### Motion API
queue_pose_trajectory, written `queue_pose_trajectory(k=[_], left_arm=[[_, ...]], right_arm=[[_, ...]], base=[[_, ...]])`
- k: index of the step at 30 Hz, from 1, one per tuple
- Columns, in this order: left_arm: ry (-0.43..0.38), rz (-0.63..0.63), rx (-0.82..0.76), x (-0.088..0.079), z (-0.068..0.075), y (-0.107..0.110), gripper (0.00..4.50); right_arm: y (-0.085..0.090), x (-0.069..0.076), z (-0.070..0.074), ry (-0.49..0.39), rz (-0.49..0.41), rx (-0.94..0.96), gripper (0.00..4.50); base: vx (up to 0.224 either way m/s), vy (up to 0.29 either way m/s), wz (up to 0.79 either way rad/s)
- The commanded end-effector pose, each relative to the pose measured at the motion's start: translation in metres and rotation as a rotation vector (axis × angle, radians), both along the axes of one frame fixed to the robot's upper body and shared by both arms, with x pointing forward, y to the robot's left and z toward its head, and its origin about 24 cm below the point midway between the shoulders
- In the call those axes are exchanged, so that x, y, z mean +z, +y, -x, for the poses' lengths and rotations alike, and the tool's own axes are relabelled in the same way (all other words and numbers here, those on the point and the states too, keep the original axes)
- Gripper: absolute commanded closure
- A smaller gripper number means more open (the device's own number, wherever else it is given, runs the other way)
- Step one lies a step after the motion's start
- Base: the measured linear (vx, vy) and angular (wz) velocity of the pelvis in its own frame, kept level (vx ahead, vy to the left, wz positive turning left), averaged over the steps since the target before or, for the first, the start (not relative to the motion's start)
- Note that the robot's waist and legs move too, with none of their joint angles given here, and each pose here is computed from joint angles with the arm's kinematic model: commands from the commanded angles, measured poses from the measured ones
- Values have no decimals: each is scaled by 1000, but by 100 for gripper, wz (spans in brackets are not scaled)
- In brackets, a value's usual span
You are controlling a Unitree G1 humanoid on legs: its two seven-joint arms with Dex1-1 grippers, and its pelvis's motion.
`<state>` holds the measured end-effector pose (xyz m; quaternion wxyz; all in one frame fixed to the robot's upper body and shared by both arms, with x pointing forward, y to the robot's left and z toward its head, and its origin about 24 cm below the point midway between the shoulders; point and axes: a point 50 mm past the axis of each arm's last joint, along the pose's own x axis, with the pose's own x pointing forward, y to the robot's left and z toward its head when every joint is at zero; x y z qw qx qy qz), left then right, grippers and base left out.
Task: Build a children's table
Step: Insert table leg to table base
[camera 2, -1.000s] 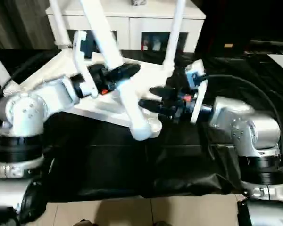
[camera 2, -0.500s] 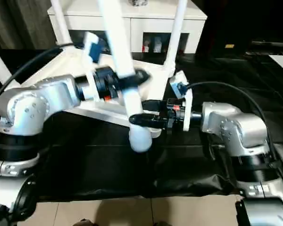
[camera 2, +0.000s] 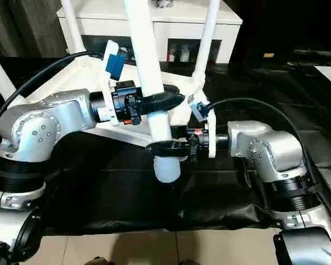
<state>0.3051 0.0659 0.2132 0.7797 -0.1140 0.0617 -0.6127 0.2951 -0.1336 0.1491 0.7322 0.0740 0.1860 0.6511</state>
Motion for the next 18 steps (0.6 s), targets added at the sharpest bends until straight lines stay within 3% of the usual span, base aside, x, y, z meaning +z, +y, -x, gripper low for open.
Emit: queue_pose_trajectory(k=[1, 9, 12, 15, 16, 18], left_arm=[[-40, 7, -19, 5, 3, -2, 266], [-45, 10, -18, 5, 3, -3, 266], [-56, 7, 13, 4, 1, -2, 266], [14, 24, 144, 1, -11, 2, 196], [22, 20, 206, -2, -15, 5, 194], [18, 15, 237, -3, -17, 7, 186]], right_arm=[[-2, 1, 2, 0, 14, 9, 168], [0, -1, 1, -12, 17, -1, 234], [2, -2, -4, -54, 27, -59, 248], [4, -2, -12, -140, 61, -164, 253], [6, -3, -17, -192, 79, -233, 256], [8, -3, -19, -216, 83, -268, 258]], base=[[0, 0, 0], [0, 0, 0], [0, 0, 0], [0, 0, 0], [0, 0, 0], [0, 0, 0]])
